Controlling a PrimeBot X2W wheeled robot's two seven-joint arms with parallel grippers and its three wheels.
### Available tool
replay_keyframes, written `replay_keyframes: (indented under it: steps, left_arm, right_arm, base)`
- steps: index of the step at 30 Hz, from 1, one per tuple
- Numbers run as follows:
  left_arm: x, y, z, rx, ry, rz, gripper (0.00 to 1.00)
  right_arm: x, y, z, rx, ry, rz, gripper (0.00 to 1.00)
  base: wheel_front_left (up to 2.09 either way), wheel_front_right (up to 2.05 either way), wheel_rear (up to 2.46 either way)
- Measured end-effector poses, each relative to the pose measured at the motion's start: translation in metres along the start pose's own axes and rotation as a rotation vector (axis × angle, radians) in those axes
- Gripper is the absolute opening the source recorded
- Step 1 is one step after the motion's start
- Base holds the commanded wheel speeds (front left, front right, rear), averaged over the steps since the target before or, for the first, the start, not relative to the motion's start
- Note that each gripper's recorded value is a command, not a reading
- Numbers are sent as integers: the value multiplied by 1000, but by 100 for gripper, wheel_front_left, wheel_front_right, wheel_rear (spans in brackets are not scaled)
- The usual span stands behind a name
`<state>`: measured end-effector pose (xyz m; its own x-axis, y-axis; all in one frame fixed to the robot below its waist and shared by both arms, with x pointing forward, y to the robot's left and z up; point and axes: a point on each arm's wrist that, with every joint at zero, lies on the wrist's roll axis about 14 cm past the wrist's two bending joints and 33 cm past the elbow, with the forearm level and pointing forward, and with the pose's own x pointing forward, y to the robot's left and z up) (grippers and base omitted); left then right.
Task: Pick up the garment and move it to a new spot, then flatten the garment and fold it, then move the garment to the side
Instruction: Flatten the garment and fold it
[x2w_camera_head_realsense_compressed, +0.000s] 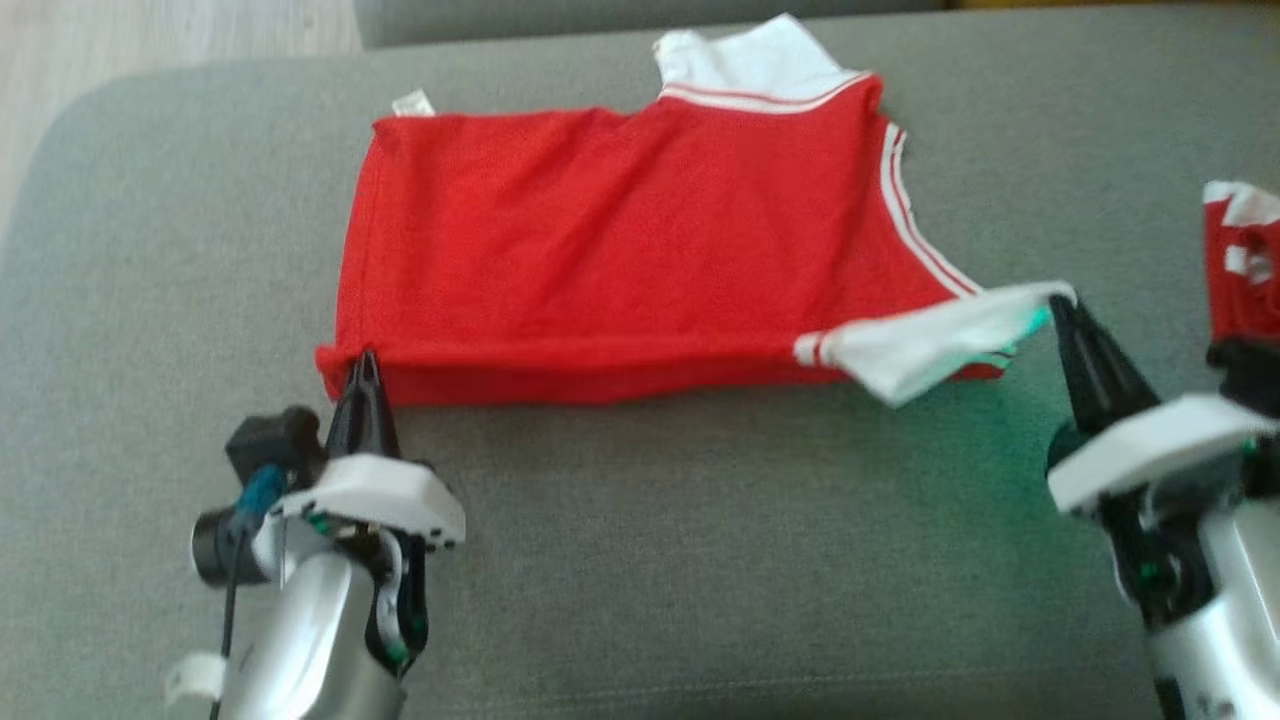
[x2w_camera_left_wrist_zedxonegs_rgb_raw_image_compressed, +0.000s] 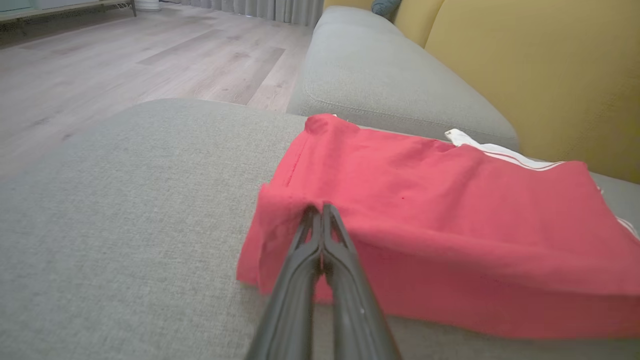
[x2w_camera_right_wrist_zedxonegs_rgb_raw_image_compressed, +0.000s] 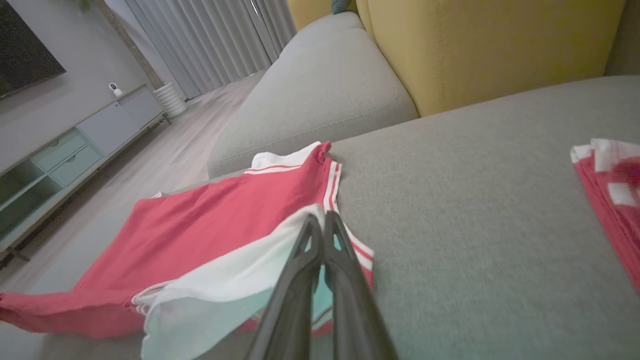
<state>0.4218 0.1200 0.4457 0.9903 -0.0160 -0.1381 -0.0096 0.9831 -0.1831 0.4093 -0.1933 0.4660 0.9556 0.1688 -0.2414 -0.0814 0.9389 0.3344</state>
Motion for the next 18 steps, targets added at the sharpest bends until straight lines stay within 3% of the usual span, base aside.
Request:
replay_keyframes:
  steps: [10, 18]
  left_arm:
    - [39, -7, -23, 26, 82, -8, 0]
    - [61, -9, -25, 52, 90, -15, 0]
  right_arm:
    - [67, -8, 10, -60, -41, -16, 0]
    - [97, -15, 0, -71, -32, -37, 0]
  base:
    - [0, 0, 0]
    - [0, 0, 0]
